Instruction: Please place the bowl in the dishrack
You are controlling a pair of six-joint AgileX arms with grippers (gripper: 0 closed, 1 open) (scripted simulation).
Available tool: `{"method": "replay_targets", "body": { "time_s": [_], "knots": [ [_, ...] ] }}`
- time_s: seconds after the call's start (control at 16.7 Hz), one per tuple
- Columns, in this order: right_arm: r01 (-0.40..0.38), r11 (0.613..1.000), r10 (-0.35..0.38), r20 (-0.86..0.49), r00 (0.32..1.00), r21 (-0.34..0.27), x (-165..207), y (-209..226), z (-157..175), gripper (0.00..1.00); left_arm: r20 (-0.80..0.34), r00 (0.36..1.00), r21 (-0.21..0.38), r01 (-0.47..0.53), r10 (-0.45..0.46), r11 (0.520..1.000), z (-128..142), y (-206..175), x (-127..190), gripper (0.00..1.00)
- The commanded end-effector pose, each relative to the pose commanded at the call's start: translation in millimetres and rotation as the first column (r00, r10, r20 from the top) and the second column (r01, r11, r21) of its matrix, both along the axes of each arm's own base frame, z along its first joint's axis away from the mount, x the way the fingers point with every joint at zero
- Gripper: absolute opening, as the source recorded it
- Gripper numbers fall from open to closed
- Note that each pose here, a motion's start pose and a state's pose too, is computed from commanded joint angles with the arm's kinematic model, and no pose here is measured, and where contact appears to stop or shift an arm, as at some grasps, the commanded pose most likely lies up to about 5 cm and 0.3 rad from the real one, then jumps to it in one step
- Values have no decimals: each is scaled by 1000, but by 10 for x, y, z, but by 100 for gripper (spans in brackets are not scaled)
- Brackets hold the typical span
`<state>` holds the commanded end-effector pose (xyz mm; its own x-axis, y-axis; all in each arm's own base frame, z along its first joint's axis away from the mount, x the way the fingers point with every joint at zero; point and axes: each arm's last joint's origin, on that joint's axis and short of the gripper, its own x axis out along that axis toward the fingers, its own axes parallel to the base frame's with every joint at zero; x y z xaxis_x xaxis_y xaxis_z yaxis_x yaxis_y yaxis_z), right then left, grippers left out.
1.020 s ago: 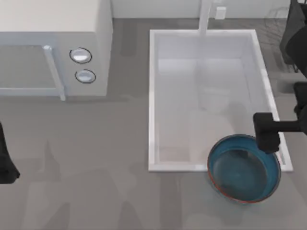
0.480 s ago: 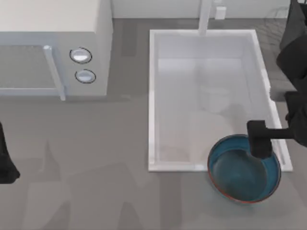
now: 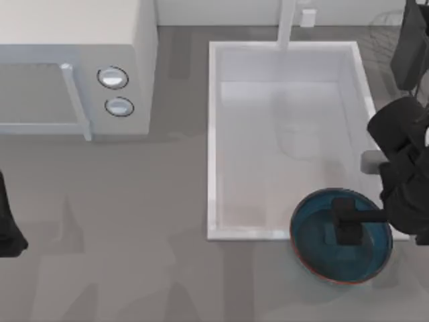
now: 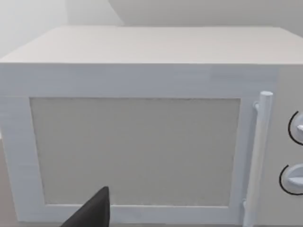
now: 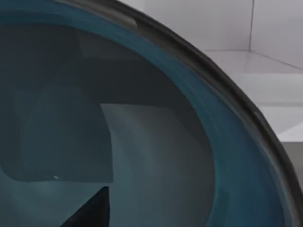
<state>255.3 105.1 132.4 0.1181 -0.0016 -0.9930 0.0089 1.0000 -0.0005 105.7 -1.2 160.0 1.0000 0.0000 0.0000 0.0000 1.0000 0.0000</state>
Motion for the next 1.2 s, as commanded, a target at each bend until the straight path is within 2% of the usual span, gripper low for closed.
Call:
{"method": "replay_targets", "body": {
  "time_s": [0.18,0.96,1.2],
  "knots": [
    [0,1000,0,0,1000,0,0,0,0,100,0,1000,0,0,0,1000,0,0,0,100],
    [0,1000,0,0,1000,0,0,0,0,2,0,1000,0,0,0,1000,0,0,0,100],
    [0,1000,0,0,1000,0,0,0,0,0,0,1000,0,0,0,1000,0,0,0,100]
  ]
}}
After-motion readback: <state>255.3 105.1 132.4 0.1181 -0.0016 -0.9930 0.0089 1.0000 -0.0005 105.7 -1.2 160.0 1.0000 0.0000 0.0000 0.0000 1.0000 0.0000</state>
